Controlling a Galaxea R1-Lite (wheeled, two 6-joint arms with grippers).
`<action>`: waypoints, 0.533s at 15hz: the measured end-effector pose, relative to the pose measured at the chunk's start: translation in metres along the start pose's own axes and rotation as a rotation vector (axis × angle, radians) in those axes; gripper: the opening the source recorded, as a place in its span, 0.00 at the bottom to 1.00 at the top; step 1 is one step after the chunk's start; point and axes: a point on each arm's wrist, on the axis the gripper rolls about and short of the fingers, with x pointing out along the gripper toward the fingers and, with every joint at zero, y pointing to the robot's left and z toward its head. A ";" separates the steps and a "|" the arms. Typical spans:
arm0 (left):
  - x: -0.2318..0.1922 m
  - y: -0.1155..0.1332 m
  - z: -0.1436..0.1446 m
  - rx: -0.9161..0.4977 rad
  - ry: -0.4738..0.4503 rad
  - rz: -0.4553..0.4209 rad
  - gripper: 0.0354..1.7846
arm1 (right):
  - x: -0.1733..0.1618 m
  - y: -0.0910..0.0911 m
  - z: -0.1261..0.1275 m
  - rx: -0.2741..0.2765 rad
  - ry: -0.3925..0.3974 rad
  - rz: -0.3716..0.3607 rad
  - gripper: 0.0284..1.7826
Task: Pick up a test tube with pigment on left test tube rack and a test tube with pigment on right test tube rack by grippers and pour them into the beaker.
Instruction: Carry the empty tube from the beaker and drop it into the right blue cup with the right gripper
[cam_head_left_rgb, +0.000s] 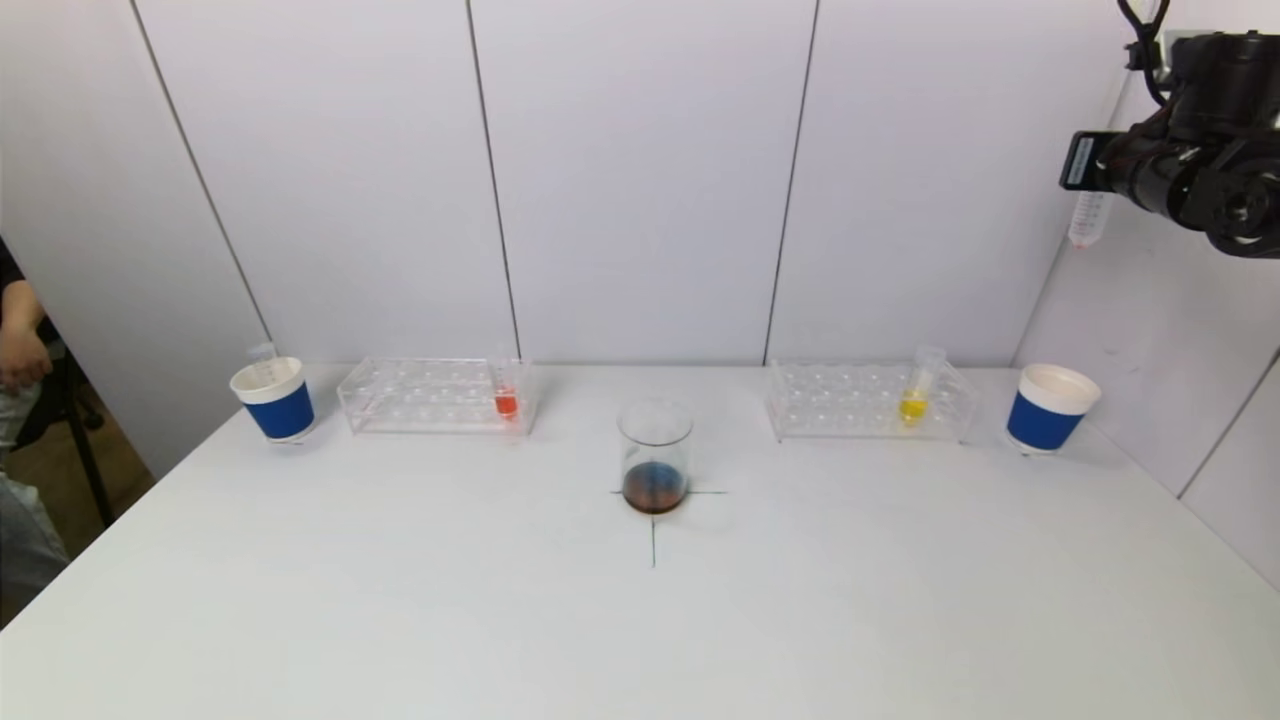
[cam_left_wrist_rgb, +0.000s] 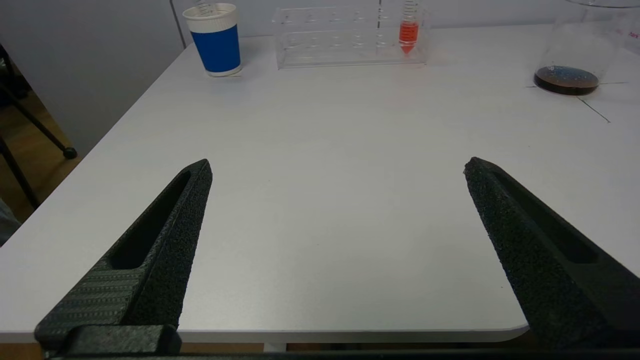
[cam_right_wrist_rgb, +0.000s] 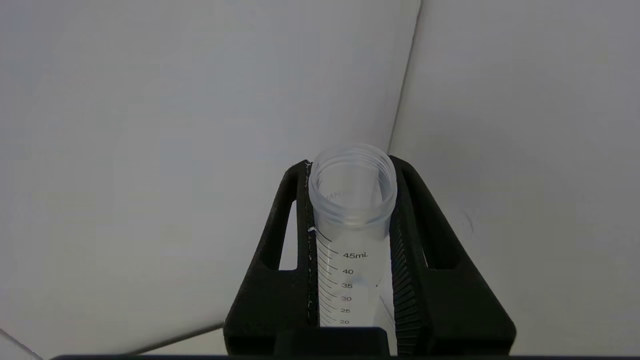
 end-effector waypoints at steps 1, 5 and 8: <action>0.000 0.000 0.000 0.000 0.000 0.000 0.99 | 0.002 -0.002 -0.007 0.013 0.021 -0.005 0.25; 0.000 0.000 0.000 0.000 0.000 0.000 0.99 | 0.007 -0.010 -0.032 0.023 0.078 -0.026 0.25; 0.000 0.000 0.000 0.000 0.000 0.000 0.99 | 0.011 -0.014 -0.048 0.032 0.076 -0.037 0.25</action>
